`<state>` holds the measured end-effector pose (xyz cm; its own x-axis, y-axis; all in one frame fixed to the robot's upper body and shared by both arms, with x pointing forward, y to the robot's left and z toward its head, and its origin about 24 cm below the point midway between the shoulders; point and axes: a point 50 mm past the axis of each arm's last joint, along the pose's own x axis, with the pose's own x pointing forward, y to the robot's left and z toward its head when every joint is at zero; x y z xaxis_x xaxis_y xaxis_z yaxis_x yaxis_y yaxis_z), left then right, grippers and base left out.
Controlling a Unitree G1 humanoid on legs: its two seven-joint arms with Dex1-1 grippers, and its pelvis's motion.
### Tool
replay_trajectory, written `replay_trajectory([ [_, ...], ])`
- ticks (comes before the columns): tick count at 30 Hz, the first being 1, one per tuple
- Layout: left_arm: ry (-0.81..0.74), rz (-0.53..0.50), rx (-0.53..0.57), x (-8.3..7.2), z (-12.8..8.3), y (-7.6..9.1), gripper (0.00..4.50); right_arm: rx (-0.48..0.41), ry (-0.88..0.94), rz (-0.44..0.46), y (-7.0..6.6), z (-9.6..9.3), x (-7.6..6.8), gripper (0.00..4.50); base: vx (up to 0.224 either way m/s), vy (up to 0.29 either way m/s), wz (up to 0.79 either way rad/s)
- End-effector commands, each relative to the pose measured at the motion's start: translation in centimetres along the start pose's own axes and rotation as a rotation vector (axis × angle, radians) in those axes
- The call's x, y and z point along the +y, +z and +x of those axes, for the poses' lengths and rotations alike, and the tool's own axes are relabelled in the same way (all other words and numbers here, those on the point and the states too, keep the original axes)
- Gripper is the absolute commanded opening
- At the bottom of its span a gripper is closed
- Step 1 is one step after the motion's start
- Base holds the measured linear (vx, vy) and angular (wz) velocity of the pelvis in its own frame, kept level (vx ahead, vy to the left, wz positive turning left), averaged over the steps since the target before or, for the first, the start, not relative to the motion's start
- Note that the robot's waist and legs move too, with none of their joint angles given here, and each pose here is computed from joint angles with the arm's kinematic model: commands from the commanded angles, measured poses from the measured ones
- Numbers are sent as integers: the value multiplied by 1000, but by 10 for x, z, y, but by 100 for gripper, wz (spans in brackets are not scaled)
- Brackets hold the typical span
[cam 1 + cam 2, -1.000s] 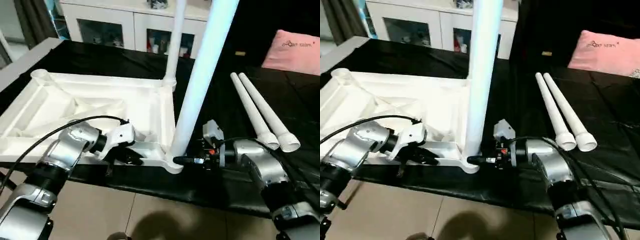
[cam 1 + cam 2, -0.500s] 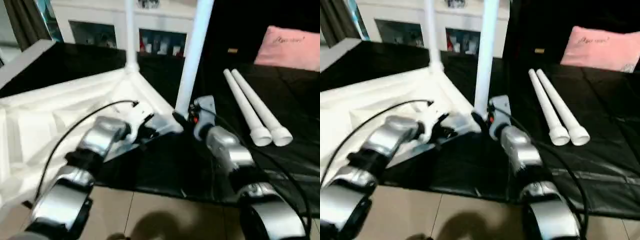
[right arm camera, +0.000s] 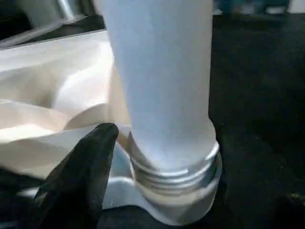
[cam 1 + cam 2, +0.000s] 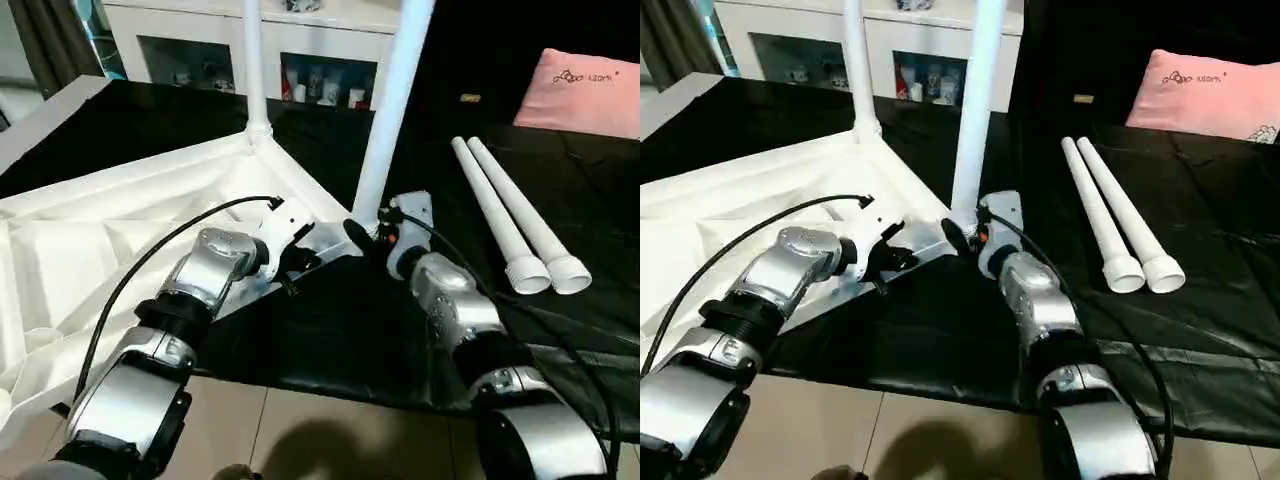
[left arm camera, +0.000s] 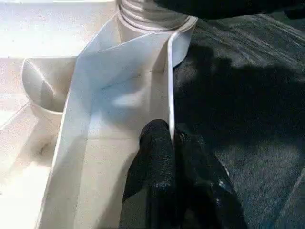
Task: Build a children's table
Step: Rotate leg to tighten
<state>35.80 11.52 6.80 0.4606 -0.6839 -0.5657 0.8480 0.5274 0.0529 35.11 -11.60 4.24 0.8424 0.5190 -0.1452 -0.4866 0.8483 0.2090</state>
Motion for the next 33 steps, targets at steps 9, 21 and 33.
replay_trajectory([
  [9, -251, 192, -52, -6, -21, 3, 0, 35, 378, -192, 18, -49, -21, 446, 0, 0, 0],
  [21, -506, 304, -2, -19, -37, -3, 0, 239, 758, -372, 22, -69, -14, 446, 0, 0, 0],
  [33, -556, 355, 27, -23, -40, -6, 0, 297, 880, -330, 10, -70, -4, 369, 0, 0, 0],
])
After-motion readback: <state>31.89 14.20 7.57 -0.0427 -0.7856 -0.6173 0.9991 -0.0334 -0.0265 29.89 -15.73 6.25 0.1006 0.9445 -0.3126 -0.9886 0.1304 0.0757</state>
